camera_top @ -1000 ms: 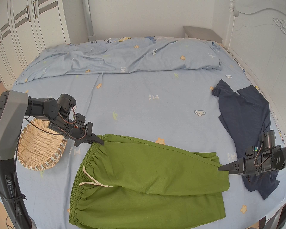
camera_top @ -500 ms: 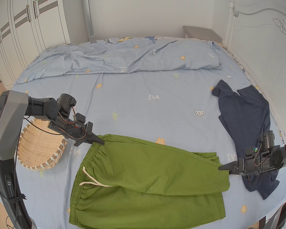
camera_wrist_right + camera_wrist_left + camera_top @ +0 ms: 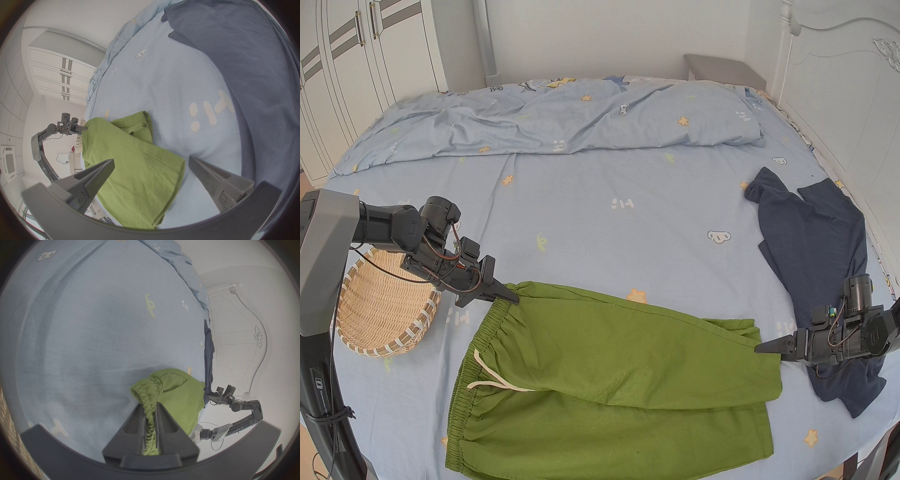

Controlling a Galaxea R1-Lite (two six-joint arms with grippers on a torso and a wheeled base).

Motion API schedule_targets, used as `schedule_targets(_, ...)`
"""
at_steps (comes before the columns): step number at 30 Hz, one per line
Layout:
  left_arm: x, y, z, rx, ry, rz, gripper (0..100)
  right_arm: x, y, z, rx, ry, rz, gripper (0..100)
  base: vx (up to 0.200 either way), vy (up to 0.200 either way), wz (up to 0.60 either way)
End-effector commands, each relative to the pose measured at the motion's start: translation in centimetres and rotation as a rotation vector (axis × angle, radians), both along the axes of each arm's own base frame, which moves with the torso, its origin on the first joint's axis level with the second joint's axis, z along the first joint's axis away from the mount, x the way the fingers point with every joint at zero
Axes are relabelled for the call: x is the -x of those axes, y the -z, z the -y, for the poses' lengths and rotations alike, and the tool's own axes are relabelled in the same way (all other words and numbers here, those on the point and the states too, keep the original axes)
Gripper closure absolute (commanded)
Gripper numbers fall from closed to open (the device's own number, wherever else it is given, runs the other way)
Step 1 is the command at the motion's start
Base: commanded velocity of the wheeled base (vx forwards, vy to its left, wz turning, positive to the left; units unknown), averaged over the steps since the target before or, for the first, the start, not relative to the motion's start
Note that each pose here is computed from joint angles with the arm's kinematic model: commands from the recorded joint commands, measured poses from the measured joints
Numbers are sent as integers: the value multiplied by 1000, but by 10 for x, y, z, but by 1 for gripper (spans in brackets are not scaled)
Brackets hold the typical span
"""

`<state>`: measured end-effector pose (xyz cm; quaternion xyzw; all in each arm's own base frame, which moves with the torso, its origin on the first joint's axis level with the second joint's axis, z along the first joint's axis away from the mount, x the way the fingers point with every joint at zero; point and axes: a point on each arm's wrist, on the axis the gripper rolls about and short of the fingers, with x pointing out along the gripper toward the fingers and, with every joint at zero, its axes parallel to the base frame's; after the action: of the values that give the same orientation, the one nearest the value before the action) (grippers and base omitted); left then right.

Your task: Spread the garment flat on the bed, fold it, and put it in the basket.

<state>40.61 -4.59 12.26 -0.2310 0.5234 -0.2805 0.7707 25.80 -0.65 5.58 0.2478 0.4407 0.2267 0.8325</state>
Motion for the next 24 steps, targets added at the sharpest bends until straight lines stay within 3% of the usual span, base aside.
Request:
schedule_targets(1,0,-1,0,1,-1,2,100,0,8,-2,-2,-7,-27,0,0,0,0)
schedule_targets(2,0,-1,0,1,-1,2,100,-1,9,-2,-2,-7,-30,0,0,0,0)
schedule_targets(3,0,-1,0,1,-1,2,100,-1,9,-2,-2,-7,-32,100,0,0,0)
schedule_targets(16,0,0,-1,0,-2,0,100,-1,8,2,1,8,-16,100,0,0,0)
schedule_targets(24,14,-14,-5,1,-10,14,100,11,-10,-7,41,14,99,100,0,0,0)
